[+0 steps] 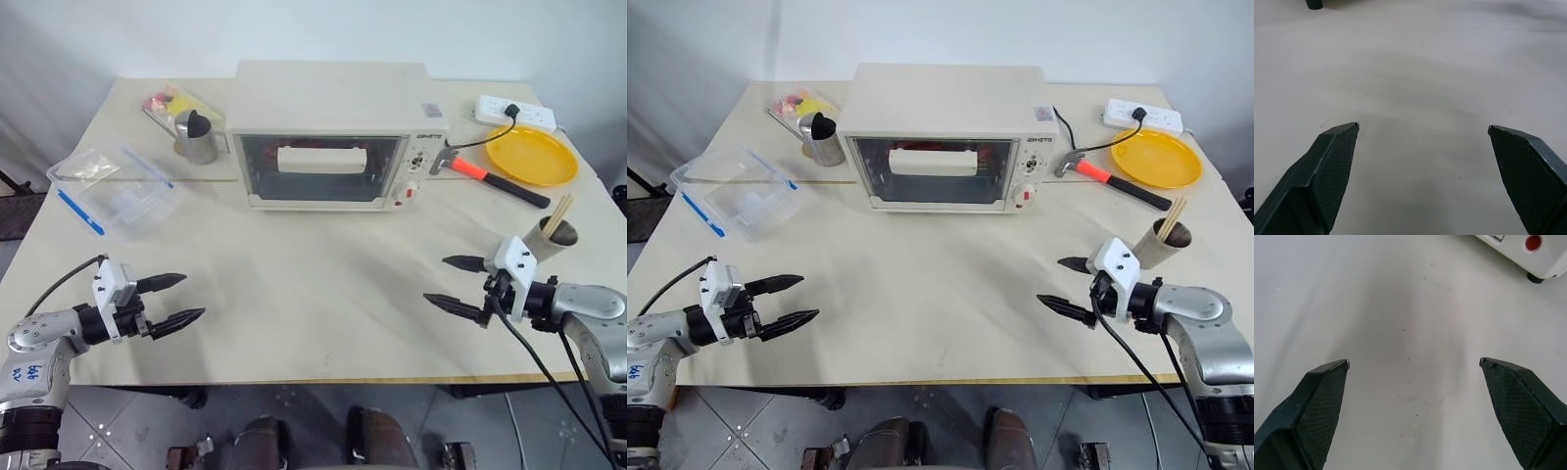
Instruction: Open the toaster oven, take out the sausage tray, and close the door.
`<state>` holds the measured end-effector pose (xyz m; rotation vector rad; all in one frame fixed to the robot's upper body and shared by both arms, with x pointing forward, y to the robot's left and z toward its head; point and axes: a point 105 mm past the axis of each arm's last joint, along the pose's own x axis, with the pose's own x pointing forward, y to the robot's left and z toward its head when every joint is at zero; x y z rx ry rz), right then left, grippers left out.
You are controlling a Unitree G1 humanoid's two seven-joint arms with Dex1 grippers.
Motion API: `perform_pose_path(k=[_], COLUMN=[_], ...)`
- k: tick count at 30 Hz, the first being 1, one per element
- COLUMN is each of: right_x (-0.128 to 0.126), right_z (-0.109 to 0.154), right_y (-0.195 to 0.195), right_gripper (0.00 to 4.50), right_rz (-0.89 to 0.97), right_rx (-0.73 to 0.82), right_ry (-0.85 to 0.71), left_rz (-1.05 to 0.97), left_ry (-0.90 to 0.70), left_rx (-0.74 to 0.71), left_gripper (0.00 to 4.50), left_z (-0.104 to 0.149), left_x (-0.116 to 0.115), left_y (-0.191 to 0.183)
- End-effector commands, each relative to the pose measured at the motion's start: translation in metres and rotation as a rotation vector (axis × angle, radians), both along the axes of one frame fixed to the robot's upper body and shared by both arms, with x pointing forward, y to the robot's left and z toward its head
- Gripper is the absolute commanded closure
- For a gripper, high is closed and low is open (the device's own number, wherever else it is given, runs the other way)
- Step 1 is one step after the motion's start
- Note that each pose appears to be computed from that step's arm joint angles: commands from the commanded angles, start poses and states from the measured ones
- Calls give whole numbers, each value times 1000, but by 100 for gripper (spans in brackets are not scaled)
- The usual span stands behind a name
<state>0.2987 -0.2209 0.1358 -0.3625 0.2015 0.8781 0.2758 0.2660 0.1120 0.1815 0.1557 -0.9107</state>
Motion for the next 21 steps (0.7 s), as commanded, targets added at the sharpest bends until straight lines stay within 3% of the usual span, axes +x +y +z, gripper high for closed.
perform_pose_path(k=[1, 9, 14, 21], right_x=[0, 13, 50, 93], right_z=[18, 36, 72, 90], right_y=[3, 28, 83, 117], right_gripper=[3, 3, 3, 3], right_rz=[20, 30, 131, 176], right_rx=[-22, -7, 45, 10], right_ry=[-63, -83, -194, -284], left_rz=[-19, 69, 84, 100], left_ry=[-74, -100, -246, -408], left_rx=[-3, -13, -158, -229], left_gripper=[0, 0, 0, 0], left_z=[15, 24, 57, 92], left_x=[1, 12, 35, 48], left_y=[-1, 0, -9, -15])
